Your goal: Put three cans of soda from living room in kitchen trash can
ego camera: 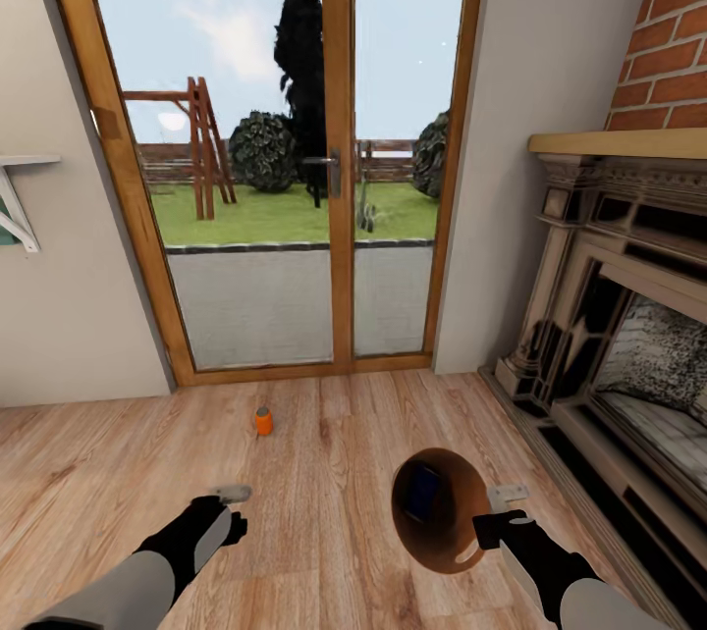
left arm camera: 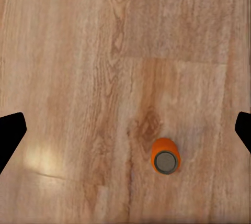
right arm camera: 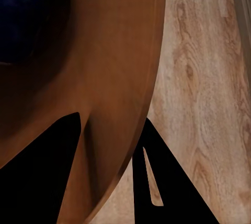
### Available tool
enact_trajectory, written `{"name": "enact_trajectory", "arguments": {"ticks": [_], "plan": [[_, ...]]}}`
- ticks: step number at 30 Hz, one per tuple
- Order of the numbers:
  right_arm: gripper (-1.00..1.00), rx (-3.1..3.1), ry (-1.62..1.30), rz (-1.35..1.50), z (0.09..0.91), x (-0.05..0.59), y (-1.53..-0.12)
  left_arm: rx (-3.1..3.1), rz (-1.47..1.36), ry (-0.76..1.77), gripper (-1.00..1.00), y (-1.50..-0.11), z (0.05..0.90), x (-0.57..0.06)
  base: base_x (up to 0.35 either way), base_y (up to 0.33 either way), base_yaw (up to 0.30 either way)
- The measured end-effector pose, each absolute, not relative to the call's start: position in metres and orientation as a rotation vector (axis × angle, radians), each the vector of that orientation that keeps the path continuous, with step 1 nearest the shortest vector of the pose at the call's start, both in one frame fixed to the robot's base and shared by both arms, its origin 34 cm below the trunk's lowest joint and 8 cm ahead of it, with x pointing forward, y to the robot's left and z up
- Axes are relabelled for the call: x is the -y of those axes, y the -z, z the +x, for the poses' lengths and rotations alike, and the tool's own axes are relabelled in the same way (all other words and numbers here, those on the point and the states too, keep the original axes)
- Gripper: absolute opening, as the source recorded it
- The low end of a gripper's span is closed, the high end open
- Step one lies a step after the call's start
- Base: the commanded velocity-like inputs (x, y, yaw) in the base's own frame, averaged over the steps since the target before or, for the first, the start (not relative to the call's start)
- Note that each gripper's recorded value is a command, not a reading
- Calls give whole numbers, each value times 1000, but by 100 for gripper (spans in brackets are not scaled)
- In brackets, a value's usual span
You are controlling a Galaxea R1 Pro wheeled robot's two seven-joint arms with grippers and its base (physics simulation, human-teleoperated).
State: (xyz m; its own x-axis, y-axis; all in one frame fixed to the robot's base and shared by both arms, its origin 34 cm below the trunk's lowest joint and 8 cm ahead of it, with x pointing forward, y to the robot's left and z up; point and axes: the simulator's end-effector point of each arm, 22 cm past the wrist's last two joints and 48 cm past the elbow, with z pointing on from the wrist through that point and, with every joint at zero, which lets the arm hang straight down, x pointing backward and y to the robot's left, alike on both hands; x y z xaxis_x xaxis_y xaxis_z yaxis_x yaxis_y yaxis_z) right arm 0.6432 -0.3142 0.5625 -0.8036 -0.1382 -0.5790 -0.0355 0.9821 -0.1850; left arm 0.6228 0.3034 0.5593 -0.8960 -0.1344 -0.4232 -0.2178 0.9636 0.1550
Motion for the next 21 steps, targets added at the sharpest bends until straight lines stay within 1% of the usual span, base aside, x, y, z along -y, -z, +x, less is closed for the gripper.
{"name": "enact_trajectory", "arguments": {"ticks": [6, 21], "plan": [[-100, -2499, 218, -121, 643, 314, -557, -2699, -237, -259, 100, -552, 622, -292, 0, 0, 0], [-100, -2498, 219, -121, 640, 314, -529, -2708, -235, -256, 100, -519, 612, -289, 0, 0, 0]]}}
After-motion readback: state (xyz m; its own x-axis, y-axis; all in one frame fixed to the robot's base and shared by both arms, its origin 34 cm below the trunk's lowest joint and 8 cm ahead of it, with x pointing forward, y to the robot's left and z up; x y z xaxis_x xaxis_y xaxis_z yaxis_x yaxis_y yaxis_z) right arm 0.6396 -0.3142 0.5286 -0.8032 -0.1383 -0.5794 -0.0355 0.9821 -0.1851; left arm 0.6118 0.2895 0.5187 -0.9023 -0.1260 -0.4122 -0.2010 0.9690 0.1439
